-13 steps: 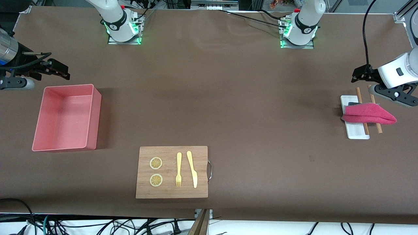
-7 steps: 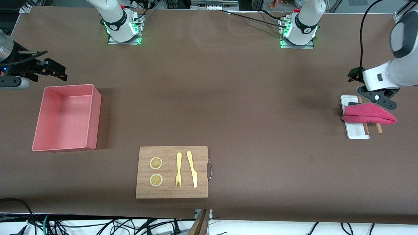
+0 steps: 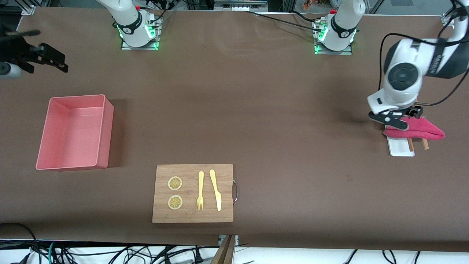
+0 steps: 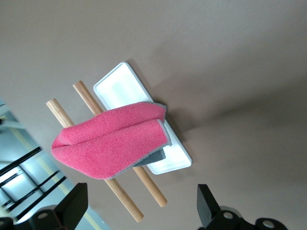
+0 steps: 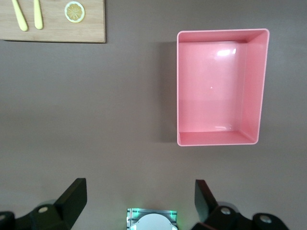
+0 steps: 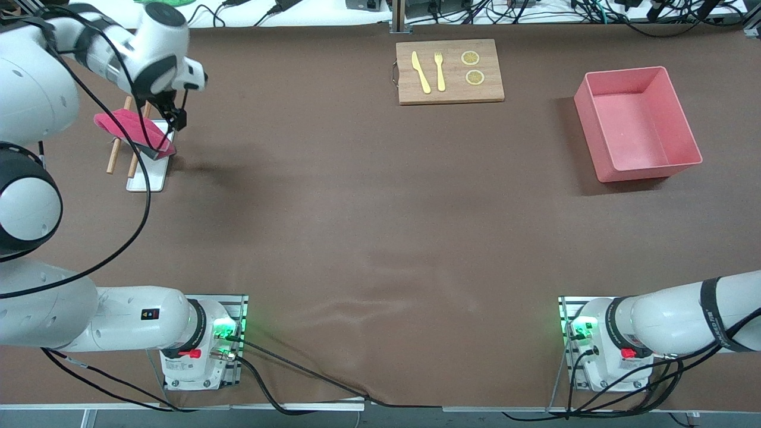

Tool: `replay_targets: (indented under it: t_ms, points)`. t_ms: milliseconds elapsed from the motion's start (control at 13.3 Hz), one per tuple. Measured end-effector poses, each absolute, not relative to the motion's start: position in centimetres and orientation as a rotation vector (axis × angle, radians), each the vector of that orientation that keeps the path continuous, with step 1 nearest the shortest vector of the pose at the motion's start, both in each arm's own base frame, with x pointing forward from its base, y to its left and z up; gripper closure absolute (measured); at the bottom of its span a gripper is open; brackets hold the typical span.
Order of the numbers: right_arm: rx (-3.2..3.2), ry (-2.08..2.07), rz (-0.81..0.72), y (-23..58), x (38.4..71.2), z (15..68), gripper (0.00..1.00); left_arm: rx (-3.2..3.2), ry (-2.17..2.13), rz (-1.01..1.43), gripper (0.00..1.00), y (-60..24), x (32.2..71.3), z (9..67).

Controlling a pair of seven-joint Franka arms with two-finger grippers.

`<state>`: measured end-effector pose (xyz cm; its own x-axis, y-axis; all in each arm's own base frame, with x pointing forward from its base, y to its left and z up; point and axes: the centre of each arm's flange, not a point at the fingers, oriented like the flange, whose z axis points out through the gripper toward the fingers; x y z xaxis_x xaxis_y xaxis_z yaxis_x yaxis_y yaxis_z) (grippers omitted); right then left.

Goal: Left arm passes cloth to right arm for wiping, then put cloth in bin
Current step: 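Lower the left gripper onto the pink cloth while the right gripper nears the bin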

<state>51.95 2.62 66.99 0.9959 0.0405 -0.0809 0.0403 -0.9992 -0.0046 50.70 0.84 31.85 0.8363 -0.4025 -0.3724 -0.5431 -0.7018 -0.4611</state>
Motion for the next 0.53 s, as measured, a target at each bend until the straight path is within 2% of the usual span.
replay_targets:
  t_ms: [225,525]
  points:
    - [-3.128,-0.066,0.14,2.3,49.4,69.2,0.0,-2.306,0.734,0.303,0.0,0.1,50.1,26.4]
    - [-3.094,-0.089,0.228,3.2,50.7,66.0,0.0,-2.172,0.687,0.221,0.0,0.8,48.7,21.5]
